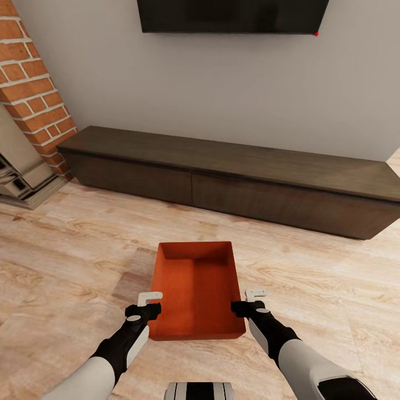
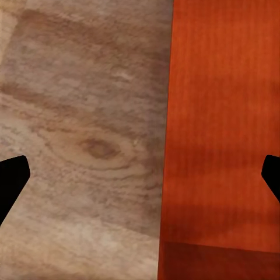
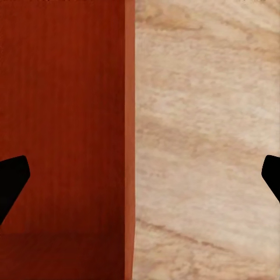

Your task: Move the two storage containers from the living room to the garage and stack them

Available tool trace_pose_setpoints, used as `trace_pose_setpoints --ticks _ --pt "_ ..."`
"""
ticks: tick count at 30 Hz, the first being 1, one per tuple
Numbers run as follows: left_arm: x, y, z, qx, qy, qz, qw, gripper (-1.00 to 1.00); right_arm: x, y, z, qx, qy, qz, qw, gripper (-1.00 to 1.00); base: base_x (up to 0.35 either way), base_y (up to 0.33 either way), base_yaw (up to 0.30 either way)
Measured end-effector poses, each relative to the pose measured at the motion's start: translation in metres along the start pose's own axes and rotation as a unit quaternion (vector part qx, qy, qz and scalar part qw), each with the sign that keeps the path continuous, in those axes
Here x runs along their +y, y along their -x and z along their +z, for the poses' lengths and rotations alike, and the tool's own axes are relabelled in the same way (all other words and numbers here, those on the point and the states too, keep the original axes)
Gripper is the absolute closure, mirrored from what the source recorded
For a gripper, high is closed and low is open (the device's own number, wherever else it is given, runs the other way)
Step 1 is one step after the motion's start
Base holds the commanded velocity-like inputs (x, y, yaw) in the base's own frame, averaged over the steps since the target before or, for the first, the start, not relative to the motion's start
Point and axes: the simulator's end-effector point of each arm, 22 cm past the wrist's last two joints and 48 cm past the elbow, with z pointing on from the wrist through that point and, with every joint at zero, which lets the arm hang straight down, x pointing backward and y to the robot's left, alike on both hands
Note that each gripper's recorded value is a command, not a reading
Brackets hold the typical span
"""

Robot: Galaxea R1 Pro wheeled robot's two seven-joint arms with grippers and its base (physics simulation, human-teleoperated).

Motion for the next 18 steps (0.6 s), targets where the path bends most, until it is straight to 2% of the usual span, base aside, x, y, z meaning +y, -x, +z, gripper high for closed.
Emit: trace_pose_setpoints --ticks 18 --pt "0.0000 0.0003 0.0000 -0.001 0.000 0.000 1.0000 -1.00 0.0010 0.0004 -0.0001 -0.001 0.001 0.000 1.0000 -1.00 0.000 0.000 0.000"
